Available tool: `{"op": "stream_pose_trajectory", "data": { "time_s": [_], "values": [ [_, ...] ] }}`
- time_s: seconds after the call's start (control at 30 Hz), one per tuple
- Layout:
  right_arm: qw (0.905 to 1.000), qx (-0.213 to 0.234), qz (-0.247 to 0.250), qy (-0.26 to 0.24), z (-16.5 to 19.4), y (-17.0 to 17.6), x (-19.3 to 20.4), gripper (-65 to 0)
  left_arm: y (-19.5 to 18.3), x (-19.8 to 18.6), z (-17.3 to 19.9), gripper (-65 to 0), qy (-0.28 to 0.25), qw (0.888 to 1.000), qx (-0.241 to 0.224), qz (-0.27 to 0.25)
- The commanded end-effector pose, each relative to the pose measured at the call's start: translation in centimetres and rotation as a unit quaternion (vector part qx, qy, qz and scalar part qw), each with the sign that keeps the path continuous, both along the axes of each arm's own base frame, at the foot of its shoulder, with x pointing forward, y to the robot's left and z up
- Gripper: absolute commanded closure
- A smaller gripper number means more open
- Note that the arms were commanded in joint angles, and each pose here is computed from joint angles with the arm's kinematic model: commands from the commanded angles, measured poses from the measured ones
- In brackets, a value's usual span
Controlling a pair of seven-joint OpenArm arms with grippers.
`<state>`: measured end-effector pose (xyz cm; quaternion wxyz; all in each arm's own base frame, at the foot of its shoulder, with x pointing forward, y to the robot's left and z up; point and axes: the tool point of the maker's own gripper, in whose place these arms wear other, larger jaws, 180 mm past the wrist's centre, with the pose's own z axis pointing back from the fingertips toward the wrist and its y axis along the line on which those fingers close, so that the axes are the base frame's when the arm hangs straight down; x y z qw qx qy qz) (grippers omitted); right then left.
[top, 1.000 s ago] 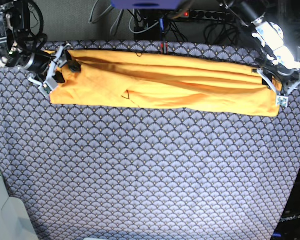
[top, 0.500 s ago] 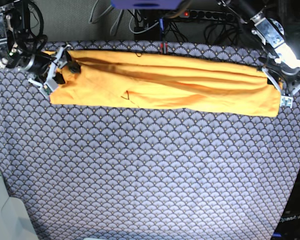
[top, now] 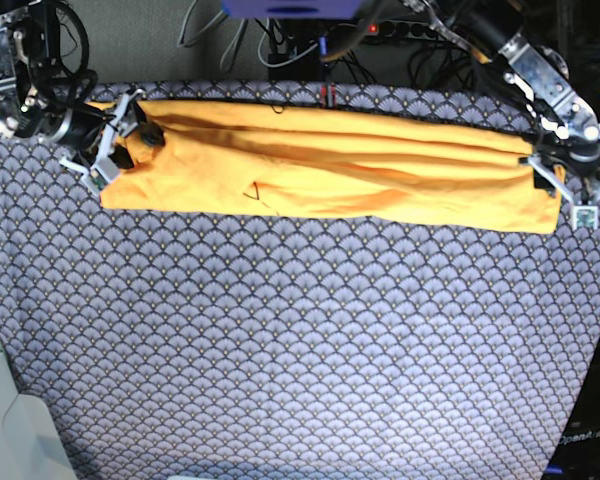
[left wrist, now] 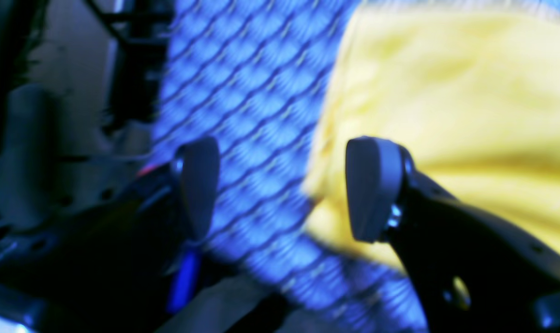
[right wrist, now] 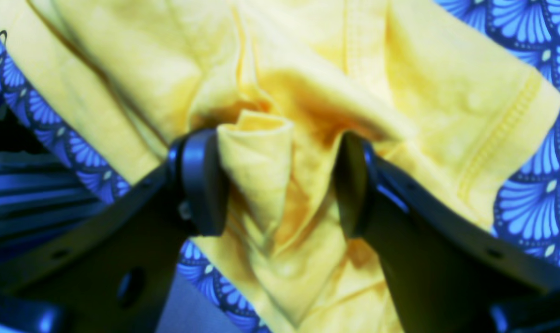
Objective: Fold the T-shirt properly
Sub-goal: 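Regrasp the shirt end with the left gripper and tighten the fold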
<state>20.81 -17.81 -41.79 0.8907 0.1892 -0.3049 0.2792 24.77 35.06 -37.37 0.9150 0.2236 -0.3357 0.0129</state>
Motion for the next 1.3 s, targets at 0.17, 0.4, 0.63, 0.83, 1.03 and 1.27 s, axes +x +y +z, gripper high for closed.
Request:
{"op": "stream_pose_trajectory", "data": {
  "time_s": [0.17, 0.4, 0.63, 0.83, 1.03, 1.27],
  "values": [
    [0.9999, 0.002, 0.003, -0.01, 0.6, 0.0, 0.5, -36.8, -0.7, 1.8, -1.0, -41.7, -0.011, 1.0, -0.028, -0.003],
    [0.9999, 0.002, 0.003, -0.01, 0.6, 0.0, 0.5, -36.8, -1.2, 2.1, -2.6, -41.7, -0.001, 0.999, -0.05, -0.007],
    [1.0, 0.001, 0.003, -0.009, 0.6, -0.1, 0.5, -36.8, -0.6, 1.7, -3.6, -41.7, 0.005, 0.998, -0.064, 0.004],
    [1.0, 0.001, 0.003, -0.009, 0.6, -0.1, 0.5, -36.8, -0.9, 2.0, -5.3, -41.7, 0.019, 0.996, -0.088, 0.001],
    [0.9999, 0.001, 0.003, -0.01, 0.6, -0.1, 0.6, -36.8, -1.7, 1.6, -6.9, -41.7, 0.035, 0.993, -0.108, -0.001],
    [0.9999, 0.0, 0.002, -0.011, 0.7, -0.2, 0.6, -36.8, -3.3, 0.5, -9.8, -41.7, 0.067, 0.987, -0.145, -0.003]
  ]
}}
